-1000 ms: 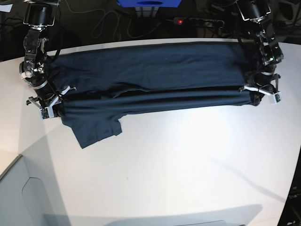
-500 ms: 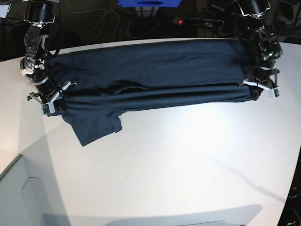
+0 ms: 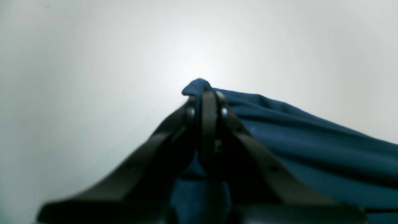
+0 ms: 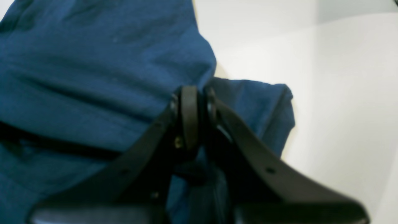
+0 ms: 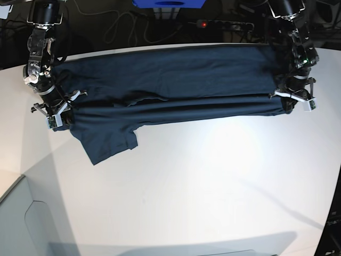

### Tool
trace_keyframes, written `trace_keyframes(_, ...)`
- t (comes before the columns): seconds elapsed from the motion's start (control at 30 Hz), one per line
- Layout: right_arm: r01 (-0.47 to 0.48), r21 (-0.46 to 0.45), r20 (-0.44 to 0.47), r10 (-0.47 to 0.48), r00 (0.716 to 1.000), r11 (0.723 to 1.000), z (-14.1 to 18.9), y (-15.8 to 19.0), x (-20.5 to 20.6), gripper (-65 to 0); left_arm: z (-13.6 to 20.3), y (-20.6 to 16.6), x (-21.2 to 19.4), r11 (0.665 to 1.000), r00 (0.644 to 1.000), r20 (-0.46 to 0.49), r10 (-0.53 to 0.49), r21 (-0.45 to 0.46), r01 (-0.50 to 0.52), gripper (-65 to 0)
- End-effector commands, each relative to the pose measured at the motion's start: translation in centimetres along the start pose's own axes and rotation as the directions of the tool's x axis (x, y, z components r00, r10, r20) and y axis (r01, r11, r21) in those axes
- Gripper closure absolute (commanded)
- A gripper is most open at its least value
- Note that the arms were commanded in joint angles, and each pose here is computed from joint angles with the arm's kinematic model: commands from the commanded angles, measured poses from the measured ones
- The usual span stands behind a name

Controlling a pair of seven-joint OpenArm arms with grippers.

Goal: Fold the T-shirt properly
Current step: 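Hold the folded hem in both grippers above the shirt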

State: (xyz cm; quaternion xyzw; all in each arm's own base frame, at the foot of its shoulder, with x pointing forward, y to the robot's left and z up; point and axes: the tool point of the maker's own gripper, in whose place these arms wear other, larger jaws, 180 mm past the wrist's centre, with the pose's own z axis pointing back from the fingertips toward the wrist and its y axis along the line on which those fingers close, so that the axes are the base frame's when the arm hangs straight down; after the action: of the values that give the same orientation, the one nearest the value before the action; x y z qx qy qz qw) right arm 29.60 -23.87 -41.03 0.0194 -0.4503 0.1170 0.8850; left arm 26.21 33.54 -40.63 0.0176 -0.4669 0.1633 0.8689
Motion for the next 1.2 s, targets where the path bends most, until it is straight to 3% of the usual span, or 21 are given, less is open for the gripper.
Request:
trace_keyframes(0.0,-0.024,-0.023,0.03,0.025,0.999,0.999,0.5,-1.3,1.1,-0.1,0.2,0.4,1.4,1.0,0.999,0.037,-0.007,0.008,0.007,0.0)
trace_keyframes(1.17,0.003,-0.018,-0.005,-0.003,1.0,1.0,0.0,-1.3,-0.6,-0.1,0.1,0.6,0.8,1.0,1.0,0.023,-0.002,0.013,0.002,0.0)
